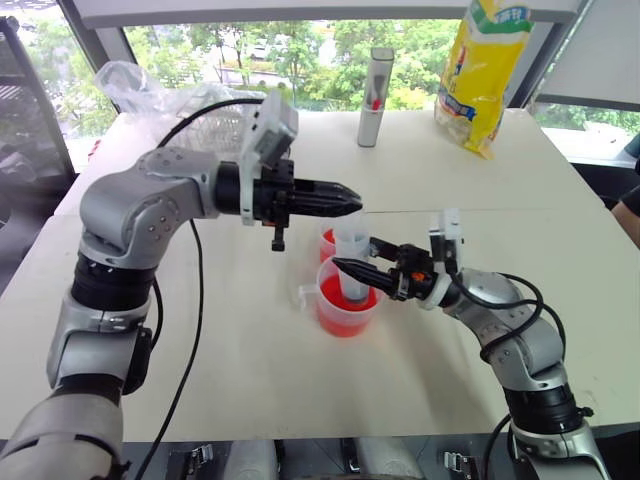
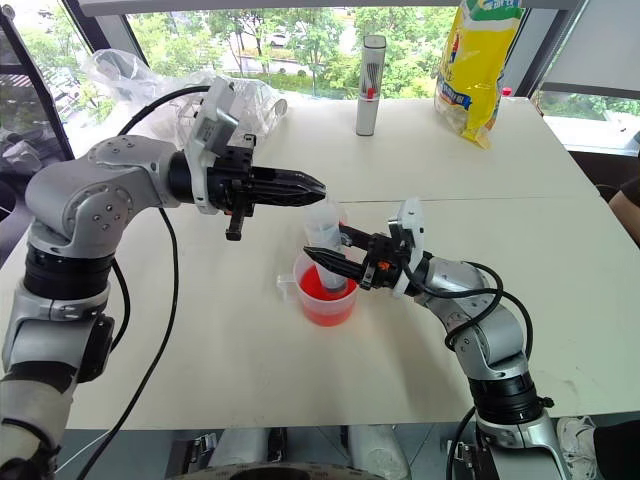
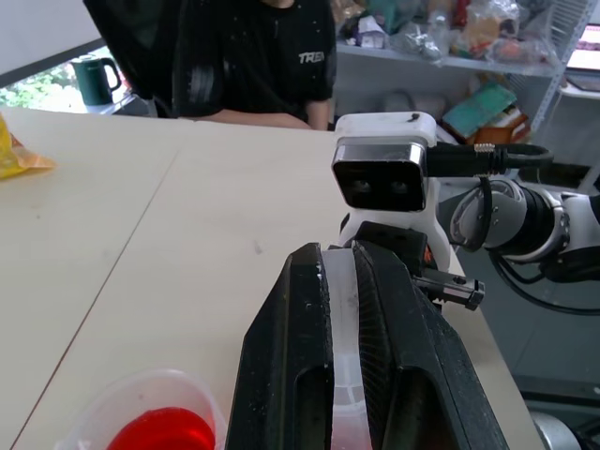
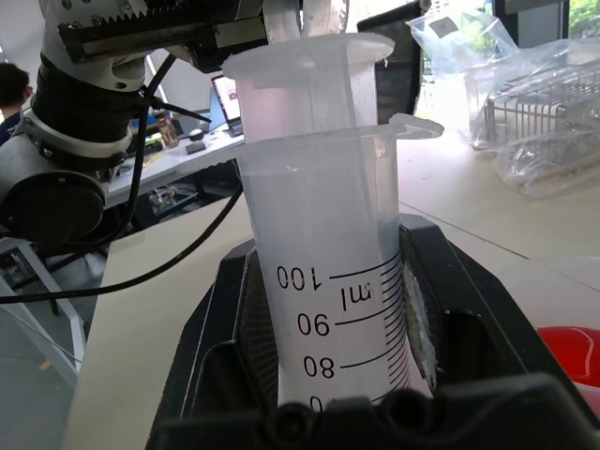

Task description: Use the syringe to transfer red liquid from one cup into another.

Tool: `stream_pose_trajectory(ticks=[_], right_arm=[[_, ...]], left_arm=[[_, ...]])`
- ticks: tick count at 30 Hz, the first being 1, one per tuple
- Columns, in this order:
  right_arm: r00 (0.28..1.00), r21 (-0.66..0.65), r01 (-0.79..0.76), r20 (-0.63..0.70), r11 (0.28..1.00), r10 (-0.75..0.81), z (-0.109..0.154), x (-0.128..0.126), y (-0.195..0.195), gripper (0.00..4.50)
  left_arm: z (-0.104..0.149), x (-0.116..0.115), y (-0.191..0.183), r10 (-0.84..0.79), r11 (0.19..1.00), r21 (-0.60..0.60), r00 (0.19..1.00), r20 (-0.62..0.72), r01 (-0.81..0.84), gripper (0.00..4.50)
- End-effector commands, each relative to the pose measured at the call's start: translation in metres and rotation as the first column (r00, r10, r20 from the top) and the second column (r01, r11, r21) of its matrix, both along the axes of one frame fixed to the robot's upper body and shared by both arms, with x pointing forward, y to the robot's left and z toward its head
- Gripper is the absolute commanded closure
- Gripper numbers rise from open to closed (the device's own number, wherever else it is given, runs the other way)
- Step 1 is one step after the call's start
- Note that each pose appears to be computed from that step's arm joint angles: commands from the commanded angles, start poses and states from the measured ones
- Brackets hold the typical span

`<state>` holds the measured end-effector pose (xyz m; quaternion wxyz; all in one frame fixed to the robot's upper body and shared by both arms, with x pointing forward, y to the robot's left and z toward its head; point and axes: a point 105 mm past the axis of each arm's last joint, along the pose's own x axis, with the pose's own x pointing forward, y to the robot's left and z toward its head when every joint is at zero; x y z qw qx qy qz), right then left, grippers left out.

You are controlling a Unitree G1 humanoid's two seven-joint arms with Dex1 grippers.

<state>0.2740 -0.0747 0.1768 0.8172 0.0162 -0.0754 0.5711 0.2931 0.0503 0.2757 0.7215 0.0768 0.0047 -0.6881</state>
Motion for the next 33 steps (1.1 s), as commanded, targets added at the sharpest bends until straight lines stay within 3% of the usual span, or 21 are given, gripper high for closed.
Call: stream_pose_trajectory(ticks=[1, 33], right_arm=[[0.995, -0.031, -0.095, -0.036, 0.995, 0.094, -0.0121, -0.0145, 0.0096, 3.10], [0.995, -0.041, -0.100, -0.036, 0.994, 0.098, -0.0126, -0.0163, 0.0097, 3.10]], left_arm=[[0.0379, 0.0102, 0.0183, 0.114, 0.992, -0.073, 0.984, 0.140, -0.104, 4.44], [0.0436, 0.0145, 0.0208, 0.128, 0.990, -0.086, 0.978, 0.163, -0.115, 4.44]])
